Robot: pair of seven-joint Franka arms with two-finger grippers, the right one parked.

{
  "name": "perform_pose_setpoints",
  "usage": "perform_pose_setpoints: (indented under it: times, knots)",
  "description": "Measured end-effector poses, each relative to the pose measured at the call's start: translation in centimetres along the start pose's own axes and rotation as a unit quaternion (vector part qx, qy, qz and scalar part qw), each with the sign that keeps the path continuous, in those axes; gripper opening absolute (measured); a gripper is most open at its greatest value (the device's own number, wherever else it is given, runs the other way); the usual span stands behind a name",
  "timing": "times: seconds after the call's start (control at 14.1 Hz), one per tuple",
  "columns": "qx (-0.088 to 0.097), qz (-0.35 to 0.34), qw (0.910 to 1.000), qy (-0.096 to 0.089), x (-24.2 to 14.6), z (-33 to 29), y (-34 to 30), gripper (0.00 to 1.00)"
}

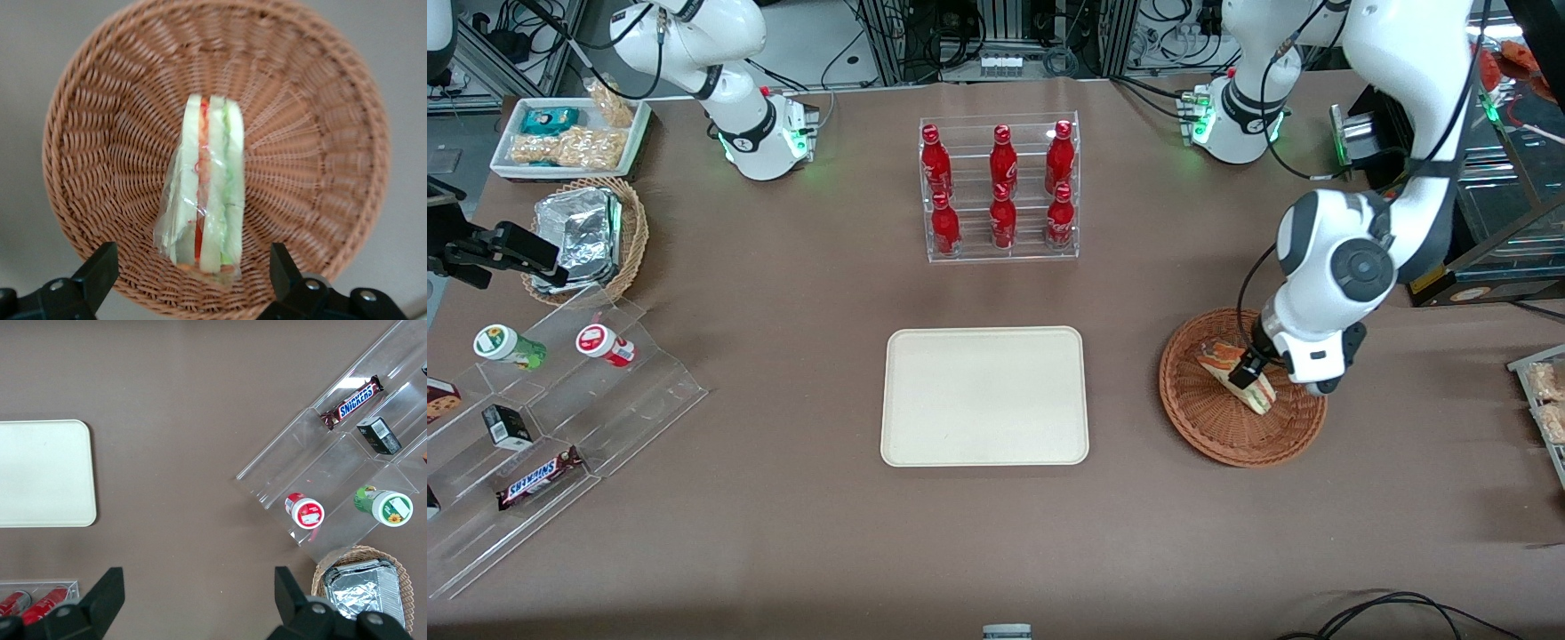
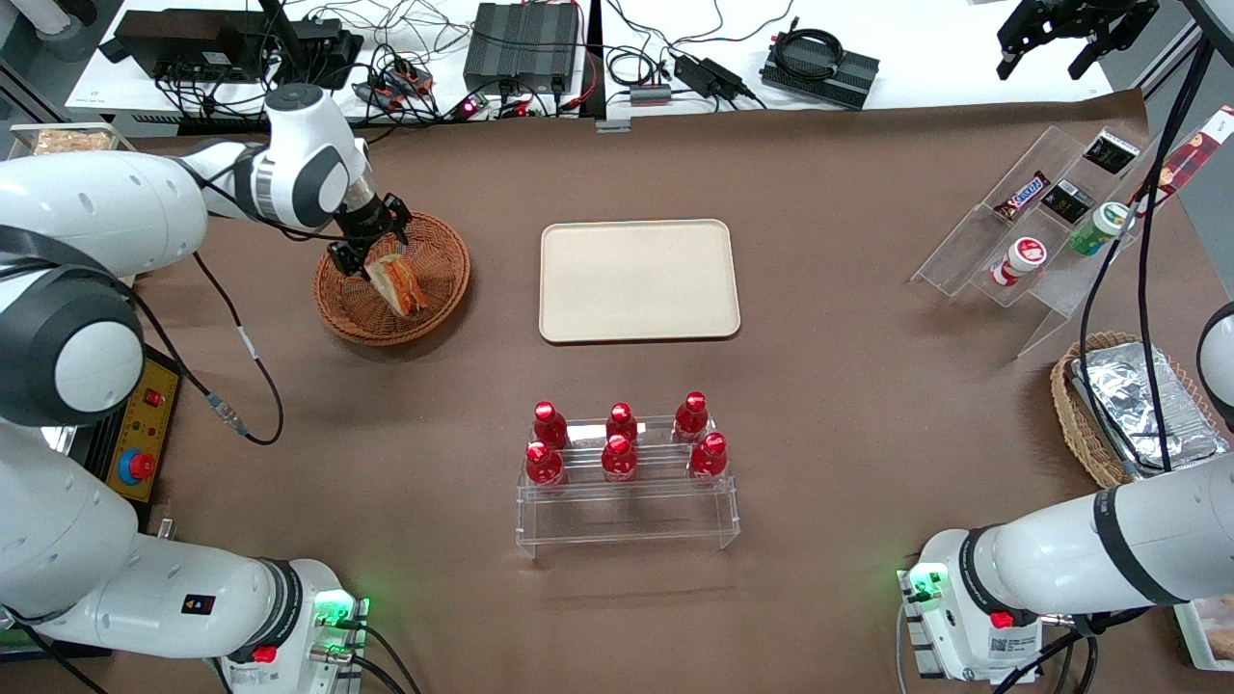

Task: Place sandwich from basket to tray
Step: 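Lower the left gripper and close it on the wrapped sandwich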

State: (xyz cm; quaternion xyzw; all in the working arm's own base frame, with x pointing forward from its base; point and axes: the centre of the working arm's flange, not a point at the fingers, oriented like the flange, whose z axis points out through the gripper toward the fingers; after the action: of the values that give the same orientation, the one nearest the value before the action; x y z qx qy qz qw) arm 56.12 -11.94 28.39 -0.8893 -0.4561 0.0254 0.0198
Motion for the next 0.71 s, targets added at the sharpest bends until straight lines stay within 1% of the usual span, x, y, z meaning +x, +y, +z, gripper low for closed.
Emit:
perform_pose_setpoints:
  times: [0.14,0.28,0.35,0.42,0.49,0.57,0.64,0.71]
  knots:
    - [0.013,-0.005,0.9999,-0.006,0.0,2.0,0.0,1.0]
    - [0.019,-0.005,0.9998,-0.009,0.1,2.9,0.0,0.81]
    - [0.02,0.0,0.9998,-0.009,0.2,2.8,0.0,0.68]
    - [0.024,0.009,0.9996,-0.011,0.3,2.5,0.0,0.58]
    - [0.034,0.016,0.9992,-0.016,0.5,1.9,0.1,0.47]
    - [0.047,0.021,0.9984,-0.022,0.7,0.8,0.4,0.39]
    - [0.06,0.023,0.9976,-0.028,1.0,-0.7,0.8,0.33]
    - [0.065,0.025,0.9971,-0.03,1.3,-2.6,1.5,0.29]
